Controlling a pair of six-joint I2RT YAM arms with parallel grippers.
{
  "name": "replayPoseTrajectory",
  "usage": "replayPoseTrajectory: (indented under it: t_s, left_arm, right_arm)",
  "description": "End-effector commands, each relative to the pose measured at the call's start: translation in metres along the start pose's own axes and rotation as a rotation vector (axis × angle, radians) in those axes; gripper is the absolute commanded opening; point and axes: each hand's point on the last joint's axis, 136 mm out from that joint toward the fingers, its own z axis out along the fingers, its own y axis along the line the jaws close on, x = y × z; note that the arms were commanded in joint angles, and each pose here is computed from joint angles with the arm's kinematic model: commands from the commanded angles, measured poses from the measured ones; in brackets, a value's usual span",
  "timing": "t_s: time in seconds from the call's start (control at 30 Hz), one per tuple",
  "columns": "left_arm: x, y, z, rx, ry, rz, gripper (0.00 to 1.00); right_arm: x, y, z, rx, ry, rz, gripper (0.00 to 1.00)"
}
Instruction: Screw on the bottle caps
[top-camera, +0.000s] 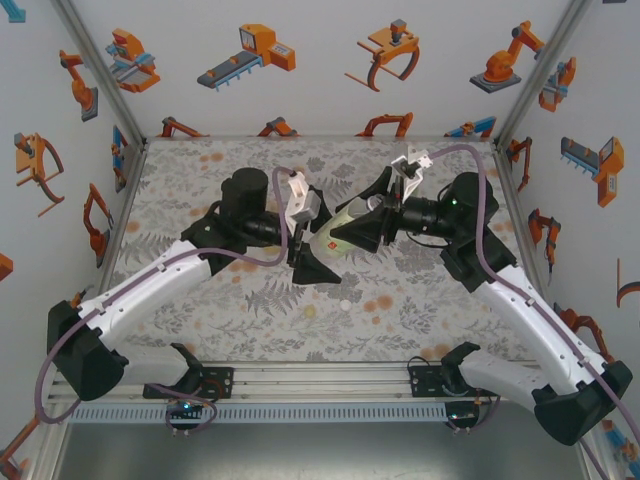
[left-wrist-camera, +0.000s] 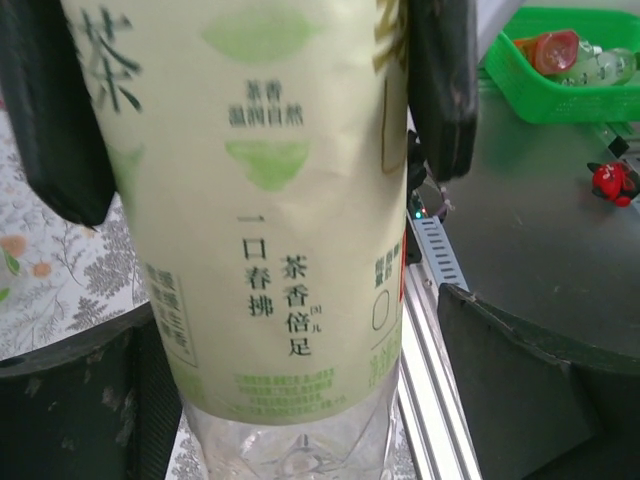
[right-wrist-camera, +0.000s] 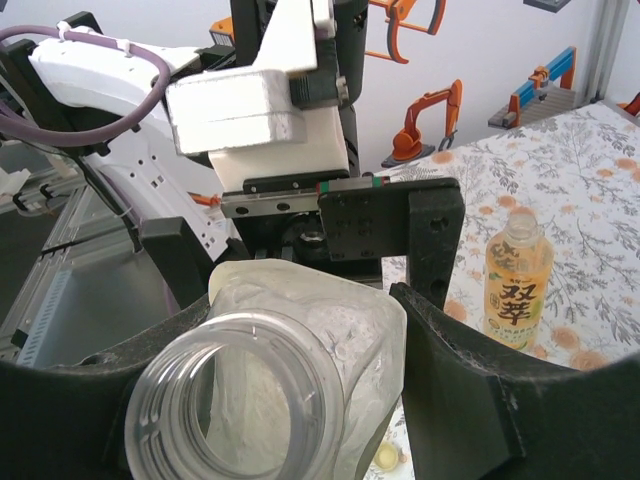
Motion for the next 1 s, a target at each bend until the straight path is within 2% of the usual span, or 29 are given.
replayPoseTrajectory:
  t_s: [0.0,0.5,0.53,0.63,0.7,0.83,0.97]
  left_arm:
    - [-0.003,0.001,0.001,-0.009,0.016,0.021,0.82]
    - [-0.006,0.002,-0.002,-0.052,0.020,0.032,0.53]
    - [-0.005,0.003,-0.003,-0.067,0.025,0.034,0.52]
    - [-0.003,0.008,-0.007,-0.114,0.036,0.047,0.45]
    - [-0.002,0.013,-0.012,-0.163,0.048,0.053,0.41]
    - [0.000,0.031,-0.028,-0.309,0.072,0.053,0.27]
    - [0.003,0.055,-0.056,-0.483,0.122,0.019,0.05]
  right_arm:
    - [-0.024,0.015,-0.004,-0.011,-0.054,-0.064,0.13]
    - [-0.020,0.016,-0.005,0.002,-0.051,-0.052,0.15]
    - [-0.020,0.014,-0.005,0.010,-0.051,-0.050,0.19]
    - [-0.021,0.011,-0.006,0.039,-0.052,-0.044,0.51]
    - [-0.021,0.008,-0.009,0.073,-0.045,-0.049,0.63]
    - [-0.026,0.004,-0.017,0.150,-0.046,-0.071,0.72]
    - [-0.021,0.000,-0.021,0.195,-0.009,-0.084,0.73]
